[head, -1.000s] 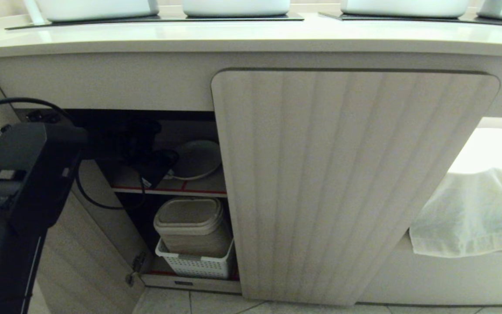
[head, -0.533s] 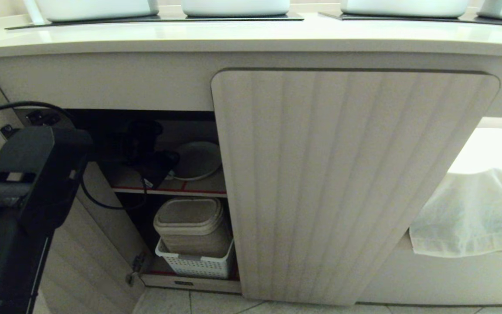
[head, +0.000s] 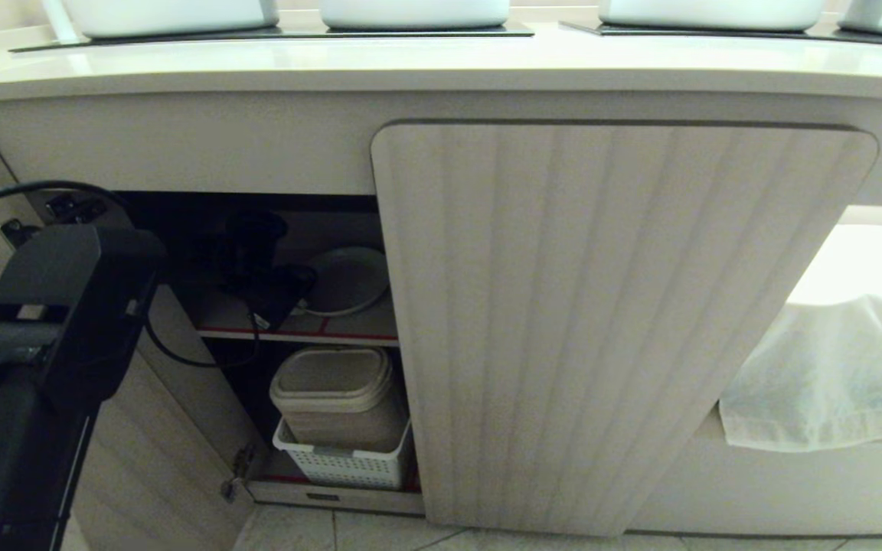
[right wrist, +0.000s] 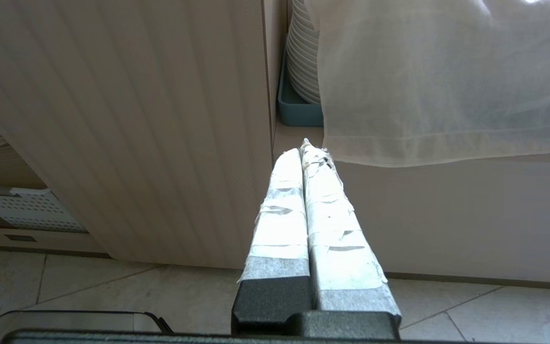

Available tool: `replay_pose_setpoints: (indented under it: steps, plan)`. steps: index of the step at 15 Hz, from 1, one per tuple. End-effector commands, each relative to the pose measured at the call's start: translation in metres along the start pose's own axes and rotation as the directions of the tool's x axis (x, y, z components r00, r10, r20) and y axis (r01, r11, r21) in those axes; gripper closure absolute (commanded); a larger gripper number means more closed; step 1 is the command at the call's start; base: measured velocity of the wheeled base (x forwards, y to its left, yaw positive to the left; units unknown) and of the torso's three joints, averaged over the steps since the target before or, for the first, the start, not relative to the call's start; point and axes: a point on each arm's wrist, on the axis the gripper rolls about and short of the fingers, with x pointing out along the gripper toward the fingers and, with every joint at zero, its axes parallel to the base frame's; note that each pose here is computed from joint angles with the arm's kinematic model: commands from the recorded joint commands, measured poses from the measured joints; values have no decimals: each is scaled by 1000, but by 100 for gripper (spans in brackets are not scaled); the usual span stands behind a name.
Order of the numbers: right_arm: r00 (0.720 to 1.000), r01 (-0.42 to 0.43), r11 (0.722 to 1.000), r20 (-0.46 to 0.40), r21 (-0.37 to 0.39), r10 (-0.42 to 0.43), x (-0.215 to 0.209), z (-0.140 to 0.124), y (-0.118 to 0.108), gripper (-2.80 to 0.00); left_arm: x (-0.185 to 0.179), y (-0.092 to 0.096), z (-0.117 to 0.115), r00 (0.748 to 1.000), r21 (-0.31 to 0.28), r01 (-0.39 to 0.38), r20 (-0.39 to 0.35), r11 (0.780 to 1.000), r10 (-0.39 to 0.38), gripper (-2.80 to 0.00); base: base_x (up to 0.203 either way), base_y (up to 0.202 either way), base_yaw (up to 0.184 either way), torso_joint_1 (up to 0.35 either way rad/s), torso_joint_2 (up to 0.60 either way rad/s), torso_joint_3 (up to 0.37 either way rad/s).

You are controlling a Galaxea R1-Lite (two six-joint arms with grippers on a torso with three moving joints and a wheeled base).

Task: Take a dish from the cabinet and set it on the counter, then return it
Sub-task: Put it back into the cabinet

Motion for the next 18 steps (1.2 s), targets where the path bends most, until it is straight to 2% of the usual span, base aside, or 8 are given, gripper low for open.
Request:
replay_pose_setpoints:
  steps: [1,8,11,18]
  plan:
    - [1000,0,1000,0,0,0,0,0,0,0,0,0,-2,1000,-2,-2,-5,1000,2,0,0,0,0,0,0,0]
    - [1000,0,1000,0,0,0,0,0,0,0,-2,-5,-7,1000,9,6,-10,1000,-6,0,0,0,0,0,0,0]
    - [1000,0,1000,0,0,0,0,0,0,0,-6,-3,-8,999,6,-26,-28,1000,27,0,0,0,0,0,0,0]
    - [1000,0,1000,0,0,0,0,0,0,0,-10,-3,-8,999,6,-28,-27,1000,28,0,0,0,0,0,0,0]
